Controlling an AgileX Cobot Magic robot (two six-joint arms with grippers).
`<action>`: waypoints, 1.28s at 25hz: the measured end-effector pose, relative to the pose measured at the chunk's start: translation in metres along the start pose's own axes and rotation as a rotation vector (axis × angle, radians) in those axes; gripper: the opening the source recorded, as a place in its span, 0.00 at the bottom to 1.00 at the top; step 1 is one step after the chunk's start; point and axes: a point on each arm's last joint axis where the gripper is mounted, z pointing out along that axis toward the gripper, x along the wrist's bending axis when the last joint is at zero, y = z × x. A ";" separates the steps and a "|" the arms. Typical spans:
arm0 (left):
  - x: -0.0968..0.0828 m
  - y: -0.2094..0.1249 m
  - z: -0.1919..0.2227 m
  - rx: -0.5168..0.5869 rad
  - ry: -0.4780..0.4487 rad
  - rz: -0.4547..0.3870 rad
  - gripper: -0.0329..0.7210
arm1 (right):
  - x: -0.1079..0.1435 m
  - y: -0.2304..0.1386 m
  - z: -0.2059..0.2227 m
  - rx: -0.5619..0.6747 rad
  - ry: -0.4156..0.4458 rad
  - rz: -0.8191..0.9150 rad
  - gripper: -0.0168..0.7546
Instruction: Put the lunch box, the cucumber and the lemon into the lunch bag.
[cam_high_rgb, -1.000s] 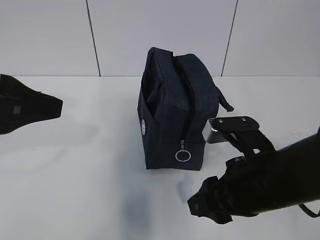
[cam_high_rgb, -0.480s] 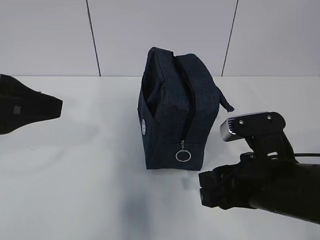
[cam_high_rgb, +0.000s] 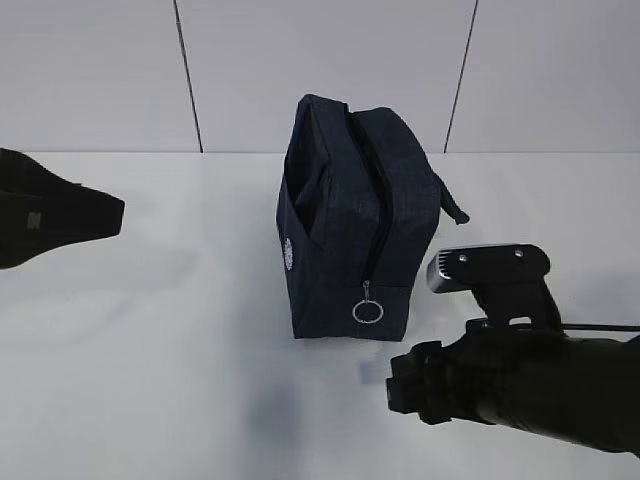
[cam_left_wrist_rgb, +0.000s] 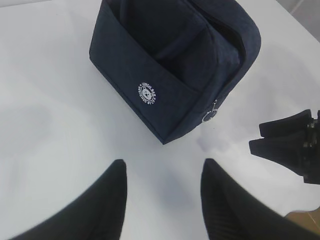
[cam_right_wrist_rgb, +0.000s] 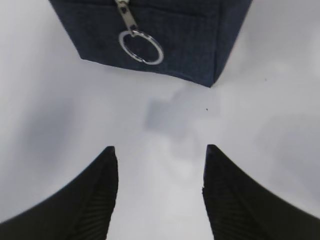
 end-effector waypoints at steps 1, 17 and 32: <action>0.000 0.000 0.000 0.000 0.000 0.000 0.49 | 0.002 0.002 0.000 -0.007 0.009 -0.033 0.58; 0.000 0.001 0.000 -0.008 0.002 0.000 0.47 | 0.011 0.007 0.014 -0.173 0.009 -0.350 0.59; 0.002 0.007 0.000 -0.082 0.019 0.000 0.47 | 0.012 0.011 0.021 -0.254 0.002 -0.426 0.60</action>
